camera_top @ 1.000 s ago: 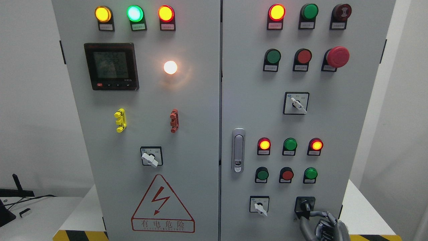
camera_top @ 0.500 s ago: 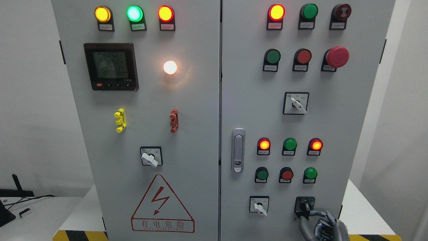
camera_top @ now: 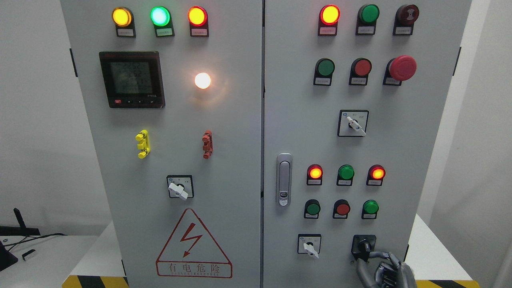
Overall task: Trip black knob to open circuit
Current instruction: 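Twist the black knob with the right hand to trip it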
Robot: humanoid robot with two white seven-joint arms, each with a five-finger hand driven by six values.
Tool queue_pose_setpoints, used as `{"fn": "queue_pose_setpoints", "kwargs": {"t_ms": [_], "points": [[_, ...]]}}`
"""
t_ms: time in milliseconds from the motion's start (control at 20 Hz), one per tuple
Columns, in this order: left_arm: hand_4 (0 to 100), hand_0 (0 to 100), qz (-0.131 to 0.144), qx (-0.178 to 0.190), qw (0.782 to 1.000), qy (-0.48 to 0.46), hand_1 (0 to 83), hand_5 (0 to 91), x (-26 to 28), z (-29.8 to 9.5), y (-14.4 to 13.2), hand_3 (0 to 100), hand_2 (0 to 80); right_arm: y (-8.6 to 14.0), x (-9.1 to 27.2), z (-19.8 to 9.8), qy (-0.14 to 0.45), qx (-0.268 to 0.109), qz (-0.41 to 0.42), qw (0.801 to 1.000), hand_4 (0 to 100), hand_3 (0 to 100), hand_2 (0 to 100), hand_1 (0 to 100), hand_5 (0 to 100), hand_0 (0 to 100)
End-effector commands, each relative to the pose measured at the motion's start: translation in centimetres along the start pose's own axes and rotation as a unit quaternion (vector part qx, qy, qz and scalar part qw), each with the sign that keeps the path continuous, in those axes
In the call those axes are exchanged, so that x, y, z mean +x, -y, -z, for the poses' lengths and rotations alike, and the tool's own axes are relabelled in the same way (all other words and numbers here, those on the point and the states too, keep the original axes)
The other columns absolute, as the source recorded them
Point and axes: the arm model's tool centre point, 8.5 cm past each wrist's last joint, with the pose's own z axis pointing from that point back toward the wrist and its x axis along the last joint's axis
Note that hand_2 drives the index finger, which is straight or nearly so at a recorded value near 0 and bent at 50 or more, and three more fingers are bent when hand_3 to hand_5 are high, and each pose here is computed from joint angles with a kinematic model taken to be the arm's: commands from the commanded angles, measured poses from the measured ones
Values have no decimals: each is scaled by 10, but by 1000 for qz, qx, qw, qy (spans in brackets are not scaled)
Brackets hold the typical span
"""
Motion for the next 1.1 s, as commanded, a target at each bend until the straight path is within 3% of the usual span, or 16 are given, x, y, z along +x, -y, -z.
{"fn": "queue_pose_setpoints", "kwargs": {"t_ms": [0, 1050], "points": [[0, 120, -2, 0, 1000, 0, 389, 0, 0, 0, 0, 0, 0, -3, 0, 0, 1, 6, 0, 1000, 1000, 979, 489, 740, 1000, 372], [0, 120, -2, 0, 1000, 0, 389, 0, 0, 0, 0, 0, 0, -7, 2, 0, 3, 11, 0, 1000, 1000, 991, 501, 740, 1000, 376]]}}
